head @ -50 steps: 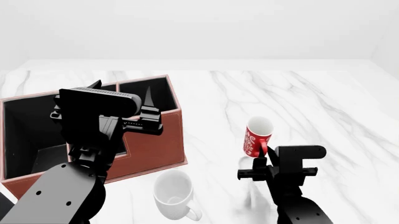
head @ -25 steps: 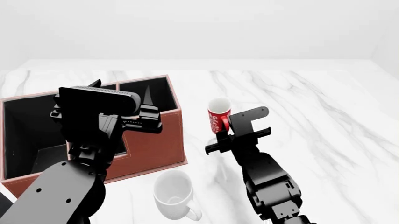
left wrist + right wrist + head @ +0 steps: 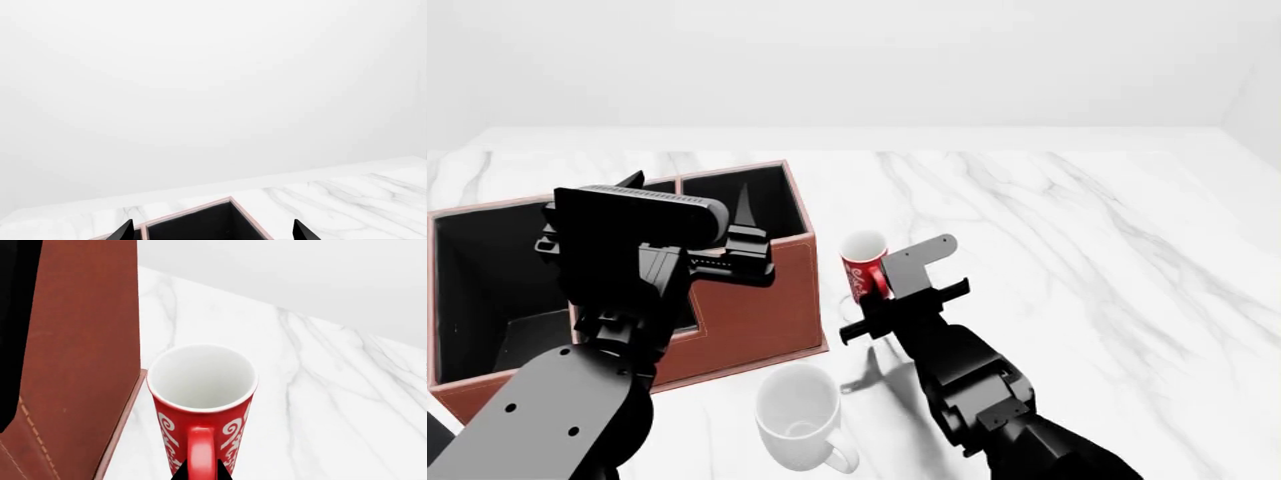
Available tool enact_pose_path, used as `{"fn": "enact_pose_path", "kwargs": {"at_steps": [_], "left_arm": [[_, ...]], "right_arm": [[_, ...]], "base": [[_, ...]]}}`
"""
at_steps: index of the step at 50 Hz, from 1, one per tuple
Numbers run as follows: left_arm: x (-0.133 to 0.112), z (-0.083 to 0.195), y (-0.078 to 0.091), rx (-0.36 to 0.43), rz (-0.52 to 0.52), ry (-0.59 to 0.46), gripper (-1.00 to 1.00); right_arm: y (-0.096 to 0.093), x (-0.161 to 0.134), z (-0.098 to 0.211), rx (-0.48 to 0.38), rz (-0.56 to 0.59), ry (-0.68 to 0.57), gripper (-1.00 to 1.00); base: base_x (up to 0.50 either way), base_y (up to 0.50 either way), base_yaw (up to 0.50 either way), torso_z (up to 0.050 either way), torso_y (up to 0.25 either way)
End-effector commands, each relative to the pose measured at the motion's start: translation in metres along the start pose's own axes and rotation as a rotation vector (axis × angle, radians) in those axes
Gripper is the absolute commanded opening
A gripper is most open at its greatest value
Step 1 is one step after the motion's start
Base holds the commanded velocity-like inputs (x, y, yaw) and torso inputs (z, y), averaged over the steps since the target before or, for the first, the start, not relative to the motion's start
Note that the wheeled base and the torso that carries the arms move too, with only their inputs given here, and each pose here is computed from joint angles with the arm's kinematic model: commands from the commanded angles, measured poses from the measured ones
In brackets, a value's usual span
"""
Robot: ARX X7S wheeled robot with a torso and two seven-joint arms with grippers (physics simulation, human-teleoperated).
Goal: Pick up the red mug and place it to the right of the caddy.
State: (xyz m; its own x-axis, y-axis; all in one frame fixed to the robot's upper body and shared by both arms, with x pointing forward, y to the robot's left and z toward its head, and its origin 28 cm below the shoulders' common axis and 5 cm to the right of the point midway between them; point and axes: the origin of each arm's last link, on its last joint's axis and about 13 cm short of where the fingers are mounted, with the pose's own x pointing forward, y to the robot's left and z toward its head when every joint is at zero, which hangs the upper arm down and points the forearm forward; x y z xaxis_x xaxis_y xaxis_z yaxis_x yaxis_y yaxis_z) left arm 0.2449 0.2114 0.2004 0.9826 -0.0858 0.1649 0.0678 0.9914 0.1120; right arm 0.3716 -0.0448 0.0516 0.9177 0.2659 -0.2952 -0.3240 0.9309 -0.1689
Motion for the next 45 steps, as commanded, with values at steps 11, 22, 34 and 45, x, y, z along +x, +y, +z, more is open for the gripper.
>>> {"fn": "enact_pose_path", "kwargs": {"at_steps": [11, 22, 34, 45], "left_arm": [[-0.0001, -0.0011, 0.0, -0.002, 0.001, 0.002, 1.0], [0.0, -0.0015, 0.0005, -0.001, 0.001, 0.003, 1.0], [-0.0002, -0.002, 0.001, -0.003, 0.004, 0.004, 1.0], [-0.0007, -0.0036, 0.0009, -0.004, 0.005, 0.008, 1.0]], "right_arm": [[-0.0044, 0.0014, 0.0008, -0.046, -0.01, 0.057, -1.0], [-0.0037, 0.0012, 0.0006, -0.052, -0.002, 0.068, -1.0], [-0.0043, 0.0011, -0.0001, -0.041, 0.002, 0.071, 1.0], [-0.0065, -0.0008, -0.0027, -0.049, -0.001, 0.079, 1.0]], "base": [[0.0, 0.0, 0.0, 0.0, 0.001], [0.0, 0.0, 0.0, 0.0, 0.0], [0.0, 0.0, 0.0, 0.0, 0.0], [0.0, 0.0, 0.0, 0.0, 0.0]]}}
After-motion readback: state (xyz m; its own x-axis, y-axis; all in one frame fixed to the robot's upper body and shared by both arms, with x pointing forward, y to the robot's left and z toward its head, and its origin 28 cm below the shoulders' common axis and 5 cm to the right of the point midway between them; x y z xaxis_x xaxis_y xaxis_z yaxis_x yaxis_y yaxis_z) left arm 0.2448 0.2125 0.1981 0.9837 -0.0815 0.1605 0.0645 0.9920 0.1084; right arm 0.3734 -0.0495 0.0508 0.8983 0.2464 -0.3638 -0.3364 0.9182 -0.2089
